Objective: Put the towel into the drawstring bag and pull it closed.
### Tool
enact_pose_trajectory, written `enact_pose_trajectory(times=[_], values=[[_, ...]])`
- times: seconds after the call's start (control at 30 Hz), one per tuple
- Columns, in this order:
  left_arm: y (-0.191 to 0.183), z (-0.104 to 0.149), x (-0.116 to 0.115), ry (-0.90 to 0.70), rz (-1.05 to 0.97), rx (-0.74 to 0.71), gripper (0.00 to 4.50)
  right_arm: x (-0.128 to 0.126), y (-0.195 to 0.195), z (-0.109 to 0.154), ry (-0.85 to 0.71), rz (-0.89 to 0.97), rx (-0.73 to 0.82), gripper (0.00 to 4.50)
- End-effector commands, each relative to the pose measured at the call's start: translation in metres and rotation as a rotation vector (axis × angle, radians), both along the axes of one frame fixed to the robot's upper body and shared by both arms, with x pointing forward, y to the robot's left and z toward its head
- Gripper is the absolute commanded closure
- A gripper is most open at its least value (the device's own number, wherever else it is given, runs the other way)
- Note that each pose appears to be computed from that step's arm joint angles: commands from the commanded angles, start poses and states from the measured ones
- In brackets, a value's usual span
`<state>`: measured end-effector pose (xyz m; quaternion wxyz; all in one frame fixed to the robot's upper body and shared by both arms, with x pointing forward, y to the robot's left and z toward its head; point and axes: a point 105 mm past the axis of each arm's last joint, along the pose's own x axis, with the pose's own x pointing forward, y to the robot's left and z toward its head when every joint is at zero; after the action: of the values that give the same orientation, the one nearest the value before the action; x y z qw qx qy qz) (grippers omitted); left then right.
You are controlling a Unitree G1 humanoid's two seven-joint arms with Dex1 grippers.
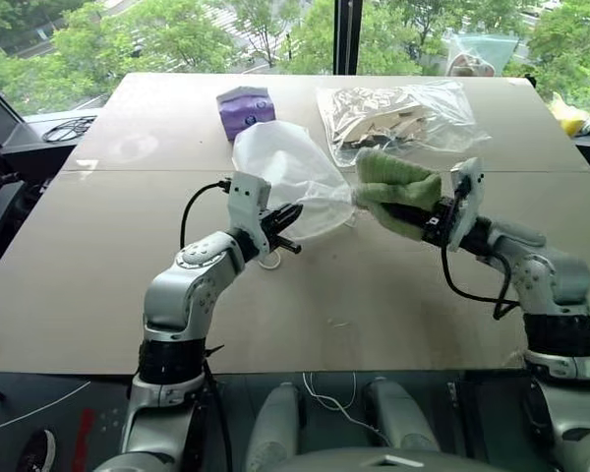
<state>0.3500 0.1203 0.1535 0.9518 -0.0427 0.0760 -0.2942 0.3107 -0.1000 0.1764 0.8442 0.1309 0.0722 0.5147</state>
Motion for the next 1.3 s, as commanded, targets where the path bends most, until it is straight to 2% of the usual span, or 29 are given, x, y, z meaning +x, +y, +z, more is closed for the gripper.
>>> enact_pose_trajectory(times=[0.03,0.13,0.2,0.33,0.43,0.53,0.67,0.83,1.03,1.17,1.3], values=[[-0.004,0.018,0.002,-0.031,-0.015,-0.067,4.5,-0.029,0.017,-0.009,0.061,0.098,-0.027,4.47],[-0.01,0.026,0.001,-0.036,-0.026,-0.13,4.5,-0.052,0.035,-0.016,0.212,0.207,0.098,4.47],[-0.012,0.026,-0.001,-0.033,-0.041,-0.151,4.5,-0.059,0.041,-0.018,0.264,0.238,0.129,4.47],[-0.017,0.022,-0.009,-0.024,-0.099,-0.143,4.5,-0.04,0.046,-0.039,0.383,0.114,0.106,4.47],[-0.016,0.019,-0.009,-0.027,-0.098,-0.111,4.5,-0.034,0.049,-0.037,0.457,0.107,0.182,4.47],[-0.015,0.022,-0.011,-0.032,-0.102,-0.12,4.5,-0.025,0.052,-0.043,0.526,0.064,0.184,4.47],[-0.02,0.021,-0.018,-0.039,-0.142,-0.099,4.5,-0.009,0.056,-0.042,0.626,-0.002,0.305,4.47],[-0.025,0.022,-0.022,-0.036,-0.157,-0.11,4.5,-0.001,0.064,-0.048,0.724,-0.056,0.368,4.47],[-0.032,0.021,-0.029,-0.021,-0.198,-0.126,4.5,0.012,0.075,-0.023,0.79,-0.078,0.619,4.47],[-0.035,0.02,-0.031,-0.012,-0.205,-0.128,4.5,0.026,0.07,0.0,0.838,-0.111,0.864,4.47],[-0.038,0.018,-0.034,-0.001,-0.221,-0.129,4.5,0.032,0.068,0.013,0.892,-0.117,1.021,4.47]])
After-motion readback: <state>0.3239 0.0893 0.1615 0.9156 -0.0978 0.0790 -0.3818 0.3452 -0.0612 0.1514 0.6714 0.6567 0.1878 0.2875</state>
